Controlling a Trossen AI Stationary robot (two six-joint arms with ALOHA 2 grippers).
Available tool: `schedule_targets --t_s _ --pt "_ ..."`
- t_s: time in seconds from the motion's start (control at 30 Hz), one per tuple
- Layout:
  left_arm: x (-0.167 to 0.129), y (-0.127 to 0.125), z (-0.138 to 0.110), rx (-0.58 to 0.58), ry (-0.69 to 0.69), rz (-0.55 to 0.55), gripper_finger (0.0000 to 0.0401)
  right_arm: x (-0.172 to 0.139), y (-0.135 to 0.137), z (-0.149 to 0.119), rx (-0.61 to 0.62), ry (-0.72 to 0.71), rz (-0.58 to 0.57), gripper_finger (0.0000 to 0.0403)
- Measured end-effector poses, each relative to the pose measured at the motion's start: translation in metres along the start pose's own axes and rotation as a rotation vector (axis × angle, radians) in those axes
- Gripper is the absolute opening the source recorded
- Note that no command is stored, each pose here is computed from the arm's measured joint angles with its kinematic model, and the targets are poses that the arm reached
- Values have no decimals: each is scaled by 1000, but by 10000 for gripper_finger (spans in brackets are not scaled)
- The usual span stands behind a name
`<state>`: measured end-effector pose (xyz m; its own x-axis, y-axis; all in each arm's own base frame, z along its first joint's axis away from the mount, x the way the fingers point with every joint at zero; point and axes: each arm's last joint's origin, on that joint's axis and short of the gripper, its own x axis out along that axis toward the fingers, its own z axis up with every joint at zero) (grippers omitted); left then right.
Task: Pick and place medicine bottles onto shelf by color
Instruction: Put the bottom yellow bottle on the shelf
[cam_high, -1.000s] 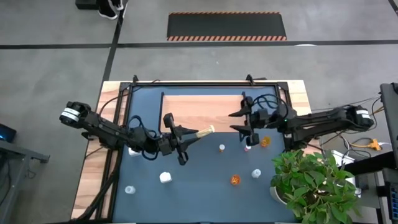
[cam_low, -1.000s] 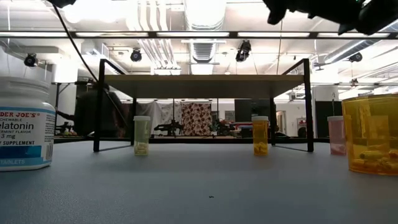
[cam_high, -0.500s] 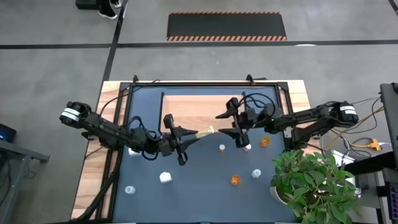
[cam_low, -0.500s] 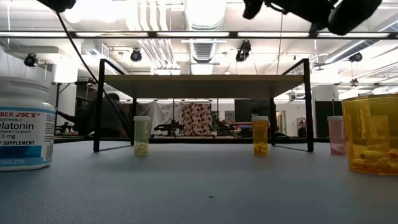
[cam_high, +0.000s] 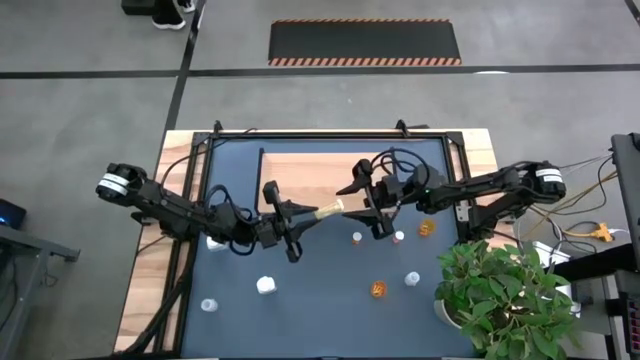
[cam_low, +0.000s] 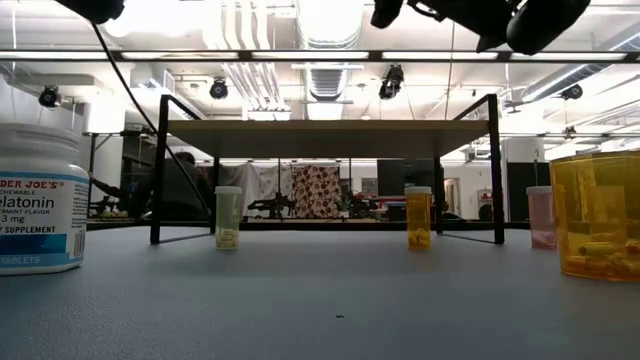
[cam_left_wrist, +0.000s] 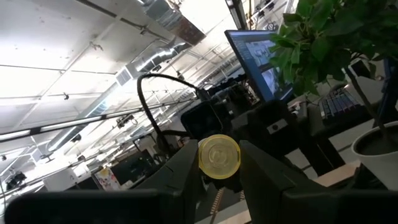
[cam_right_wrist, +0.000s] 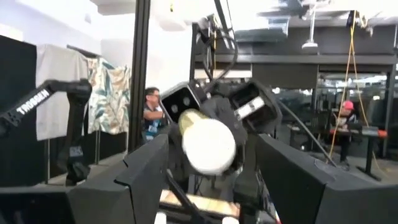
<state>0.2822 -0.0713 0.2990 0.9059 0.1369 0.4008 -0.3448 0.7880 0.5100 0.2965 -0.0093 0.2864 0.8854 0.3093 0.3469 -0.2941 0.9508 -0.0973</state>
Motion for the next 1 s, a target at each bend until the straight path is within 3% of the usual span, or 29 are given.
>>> schedule_targets --t_s 0.5,1.0 --pt "1 1 -2 -9 -18 0 79 11 -1 -3 23 7 49 211" --pt "1 1 -3 -5 -13 -8 101 11 -1 -3 52 12 48 110"
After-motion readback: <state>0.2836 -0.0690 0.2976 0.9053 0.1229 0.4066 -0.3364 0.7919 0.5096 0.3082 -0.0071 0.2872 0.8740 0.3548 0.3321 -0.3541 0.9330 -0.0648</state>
